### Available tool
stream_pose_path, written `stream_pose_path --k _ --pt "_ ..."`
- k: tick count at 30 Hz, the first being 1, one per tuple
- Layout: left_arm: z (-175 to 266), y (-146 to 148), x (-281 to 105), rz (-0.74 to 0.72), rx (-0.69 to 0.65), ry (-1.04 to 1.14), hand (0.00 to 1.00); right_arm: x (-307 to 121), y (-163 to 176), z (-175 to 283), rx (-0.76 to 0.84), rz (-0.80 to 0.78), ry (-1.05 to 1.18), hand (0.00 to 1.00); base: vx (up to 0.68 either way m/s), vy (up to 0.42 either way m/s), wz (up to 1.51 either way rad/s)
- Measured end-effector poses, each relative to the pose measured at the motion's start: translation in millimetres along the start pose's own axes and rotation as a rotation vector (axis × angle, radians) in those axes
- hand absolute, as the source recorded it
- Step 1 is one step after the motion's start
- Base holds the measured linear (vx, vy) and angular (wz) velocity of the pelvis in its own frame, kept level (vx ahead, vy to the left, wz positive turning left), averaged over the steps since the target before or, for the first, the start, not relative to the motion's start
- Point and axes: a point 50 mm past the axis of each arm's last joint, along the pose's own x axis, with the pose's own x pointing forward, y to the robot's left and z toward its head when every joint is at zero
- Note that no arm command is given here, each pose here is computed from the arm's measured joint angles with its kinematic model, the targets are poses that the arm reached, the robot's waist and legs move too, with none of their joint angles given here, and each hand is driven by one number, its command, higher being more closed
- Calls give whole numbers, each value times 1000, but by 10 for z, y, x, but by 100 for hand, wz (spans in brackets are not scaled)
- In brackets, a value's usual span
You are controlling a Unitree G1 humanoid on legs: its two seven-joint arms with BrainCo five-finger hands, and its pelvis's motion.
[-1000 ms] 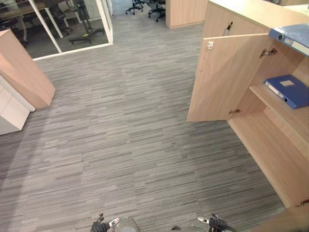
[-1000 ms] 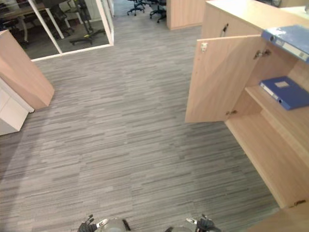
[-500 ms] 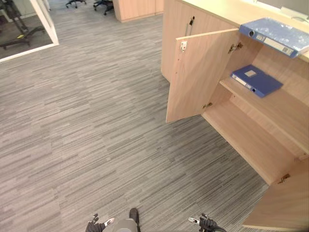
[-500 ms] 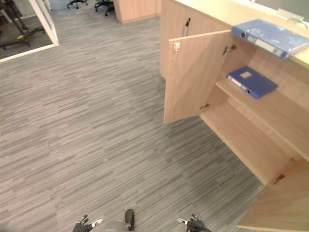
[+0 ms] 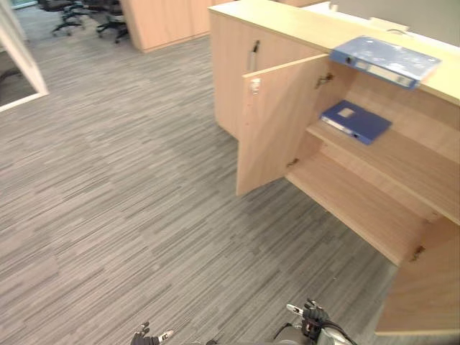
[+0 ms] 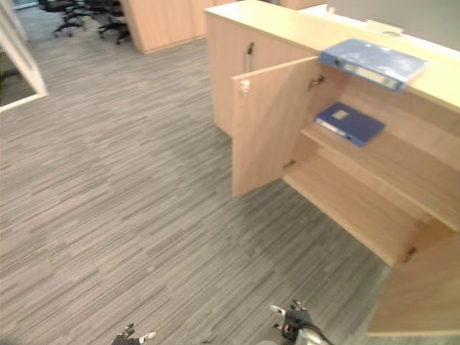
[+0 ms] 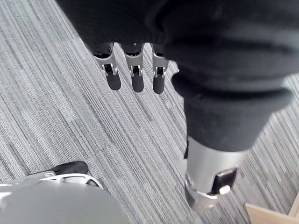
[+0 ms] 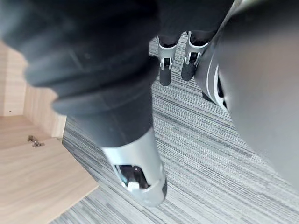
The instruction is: Walk over to the cabinet, pick up the folder, carry it to the office cabinet, place the folder inside the office cabinet, then close the office cabinet door
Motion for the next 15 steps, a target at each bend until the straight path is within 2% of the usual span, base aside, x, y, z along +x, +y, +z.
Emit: stream_pose_path --k 4,15 --pt "63 -111 38 -33 19 0 0 10 -25 40 -1 -6 -3 0 38 -154 -50" --pt "183 -97 78 -27 22 -30 0 -73 -184 -270 63 -55 75 0 42 -101 2"
